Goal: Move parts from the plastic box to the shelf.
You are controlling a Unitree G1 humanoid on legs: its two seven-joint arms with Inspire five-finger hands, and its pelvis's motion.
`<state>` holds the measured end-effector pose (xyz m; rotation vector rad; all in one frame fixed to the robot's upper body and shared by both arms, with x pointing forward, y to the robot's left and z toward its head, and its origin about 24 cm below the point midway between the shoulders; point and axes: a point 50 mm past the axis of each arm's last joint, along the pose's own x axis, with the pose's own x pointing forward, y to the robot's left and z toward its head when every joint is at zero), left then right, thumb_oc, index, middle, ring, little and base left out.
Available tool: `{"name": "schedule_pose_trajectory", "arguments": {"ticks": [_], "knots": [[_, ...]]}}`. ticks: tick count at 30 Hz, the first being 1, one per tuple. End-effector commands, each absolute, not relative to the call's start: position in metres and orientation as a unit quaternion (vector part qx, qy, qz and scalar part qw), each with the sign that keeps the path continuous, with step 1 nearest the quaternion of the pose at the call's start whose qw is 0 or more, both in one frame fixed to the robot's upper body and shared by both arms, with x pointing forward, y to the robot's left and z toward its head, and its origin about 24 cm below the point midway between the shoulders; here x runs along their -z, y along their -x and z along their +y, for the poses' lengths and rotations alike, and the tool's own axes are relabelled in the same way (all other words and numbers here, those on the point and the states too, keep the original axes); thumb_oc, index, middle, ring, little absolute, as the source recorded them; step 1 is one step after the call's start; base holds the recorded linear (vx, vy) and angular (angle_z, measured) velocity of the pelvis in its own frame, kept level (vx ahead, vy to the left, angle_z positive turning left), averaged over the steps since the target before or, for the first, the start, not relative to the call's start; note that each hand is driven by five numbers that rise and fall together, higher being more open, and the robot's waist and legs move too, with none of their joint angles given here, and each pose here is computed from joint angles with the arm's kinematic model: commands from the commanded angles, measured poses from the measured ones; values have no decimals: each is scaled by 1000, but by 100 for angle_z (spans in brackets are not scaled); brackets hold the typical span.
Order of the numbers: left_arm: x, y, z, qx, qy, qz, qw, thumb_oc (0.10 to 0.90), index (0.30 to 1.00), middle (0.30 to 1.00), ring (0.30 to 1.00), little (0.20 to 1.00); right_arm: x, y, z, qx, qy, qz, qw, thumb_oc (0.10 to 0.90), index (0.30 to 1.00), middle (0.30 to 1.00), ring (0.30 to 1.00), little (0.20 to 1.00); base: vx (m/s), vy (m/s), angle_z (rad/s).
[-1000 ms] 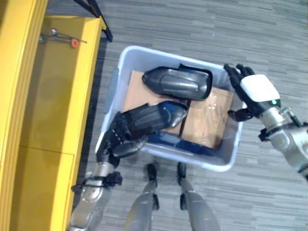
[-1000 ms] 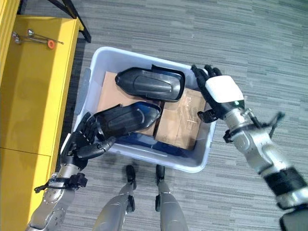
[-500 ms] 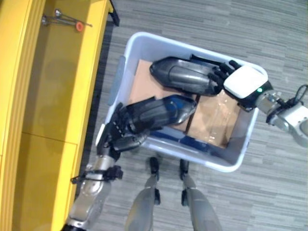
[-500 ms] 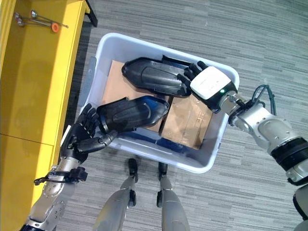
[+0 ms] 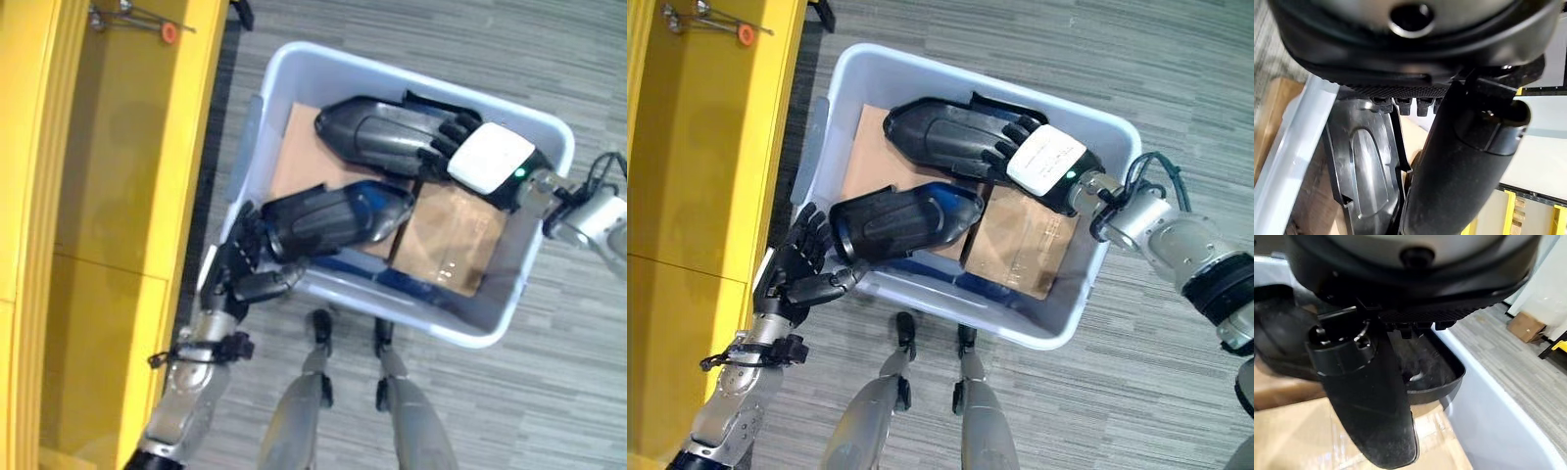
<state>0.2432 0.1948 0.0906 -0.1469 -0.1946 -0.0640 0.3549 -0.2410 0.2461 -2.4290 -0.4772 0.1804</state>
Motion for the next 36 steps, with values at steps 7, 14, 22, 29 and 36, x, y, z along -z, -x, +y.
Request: {"name": "schedule_pose_trajectory", "arguments": {"ticks": [7, 14, 22, 29, 36], "knots": [[-119, -230, 193, 43, 103, -182, 977, 900, 1000, 1000, 1000, 1000, -301, -346, -264, 15, 944, -164, 284, 900, 1000, 1000, 1000, 1000, 14, -12, 0], [-120, -229, 195, 34, 107, -187, 976, 900, 1000, 1000, 1000, 1000, -315, -345, -272, 27, 957, -140, 252, 900, 1000, 1000, 1000, 1000, 0, 0, 0], [-122, -230, 195, 34, 103, -190, 976, 900, 1000, 1000, 1000, 1000, -319, -344, -289, 44, 961, -109, 249, 900, 1000, 1000, 1000, 1000, 4, -5, 1], [-122, -228, 199, 22, 104, -195, 975, 900, 1000, 1000, 1000, 1000, -318, -346, -307, 62, 966, -67, 241, 900, 1000, 1000, 1000, 1000, 3, -5, 2], [-121, -229, 197, 21, 110, -195, 974, 900, 1000, 1000, 1000, 1000, -316, -347, -320, 72, 964, -33, 254, 400, 300, 300, 300, 300, 5, -5, 4]]}}
